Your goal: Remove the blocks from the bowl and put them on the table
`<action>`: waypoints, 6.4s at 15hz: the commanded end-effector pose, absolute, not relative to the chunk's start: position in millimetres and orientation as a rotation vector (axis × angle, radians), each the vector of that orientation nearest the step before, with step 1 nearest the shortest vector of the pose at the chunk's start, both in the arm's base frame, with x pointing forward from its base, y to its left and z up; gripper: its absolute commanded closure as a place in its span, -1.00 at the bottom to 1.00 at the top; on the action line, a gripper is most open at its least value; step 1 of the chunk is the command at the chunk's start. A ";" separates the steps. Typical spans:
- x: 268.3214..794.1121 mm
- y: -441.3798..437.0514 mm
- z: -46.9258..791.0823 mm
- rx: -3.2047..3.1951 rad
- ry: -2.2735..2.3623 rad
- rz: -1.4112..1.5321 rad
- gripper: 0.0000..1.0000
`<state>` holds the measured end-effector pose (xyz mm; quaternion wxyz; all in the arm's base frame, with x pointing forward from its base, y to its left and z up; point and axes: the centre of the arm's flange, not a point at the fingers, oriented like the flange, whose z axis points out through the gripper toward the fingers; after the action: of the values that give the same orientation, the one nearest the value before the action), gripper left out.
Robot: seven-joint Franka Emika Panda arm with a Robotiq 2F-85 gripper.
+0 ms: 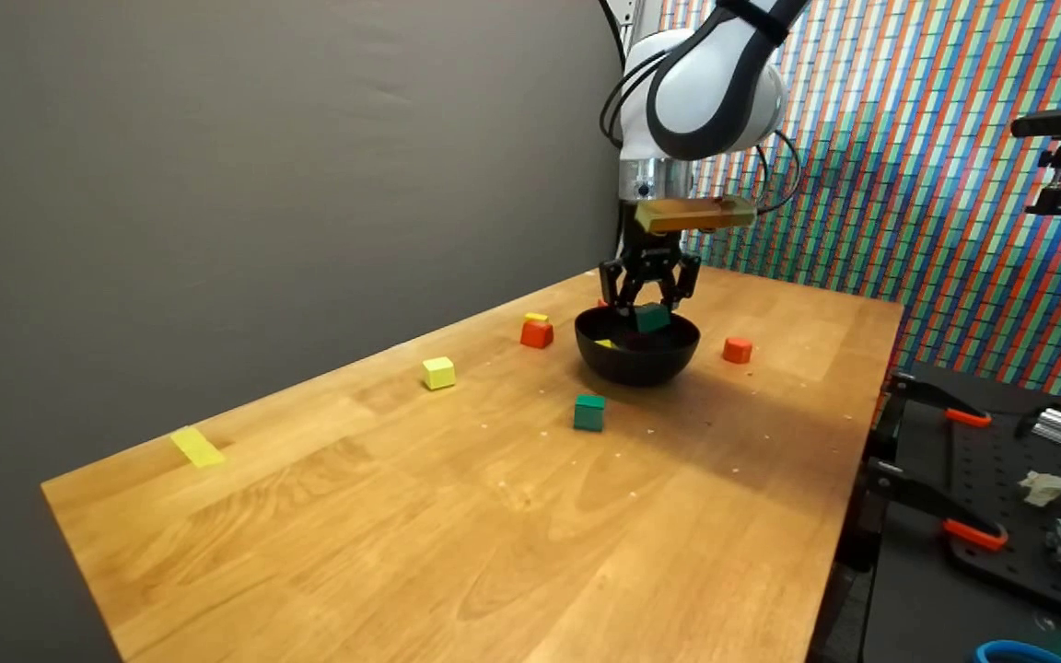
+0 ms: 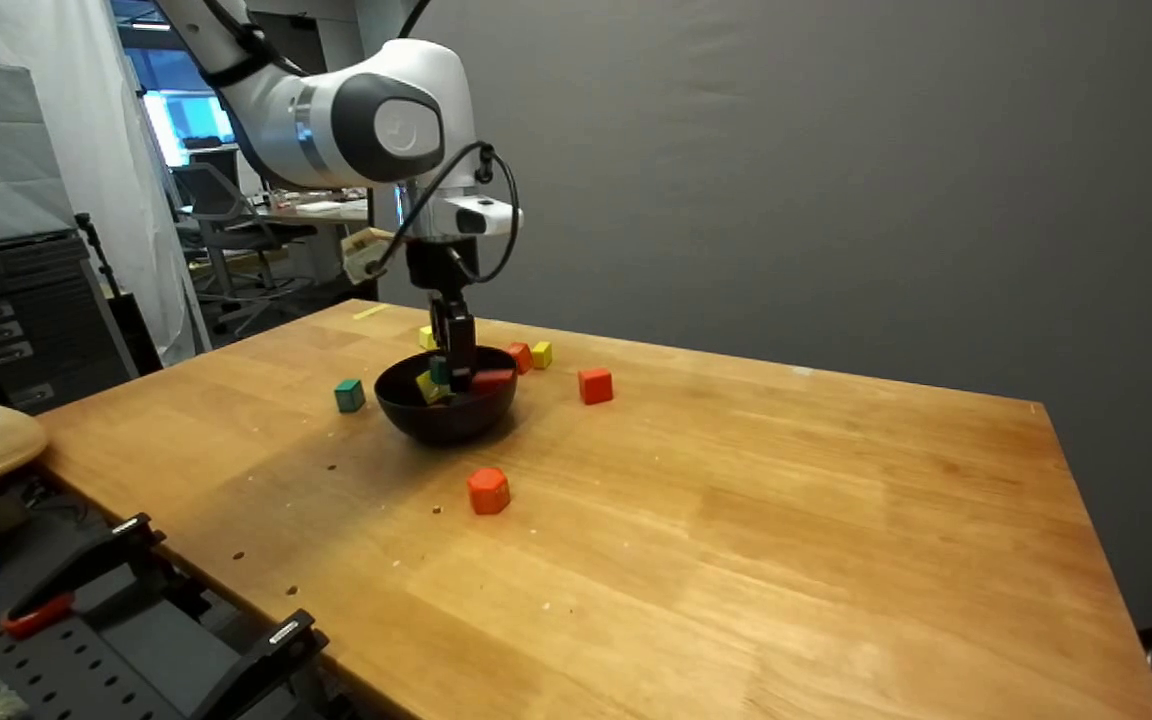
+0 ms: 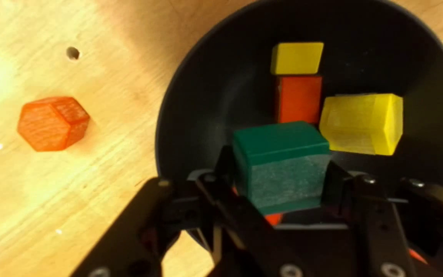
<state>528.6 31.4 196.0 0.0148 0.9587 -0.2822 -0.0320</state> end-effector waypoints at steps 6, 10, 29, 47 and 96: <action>450.5 100.1 267.8 3.116 -0.680 0.082 0.50; 418.5 152.7 247.6 3.180 -0.537 0.065 0.50; 284.1 213.5 153.8 3.179 -0.522 0.154 -1.00; 364.5 179.8 234.3 3.154 -0.187 0.398 -1.00; 483.9 44.1 204.9 3.186 -0.722 0.425 0.95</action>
<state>501.0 40.3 171.6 -0.0711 0.9679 -0.2137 0.1111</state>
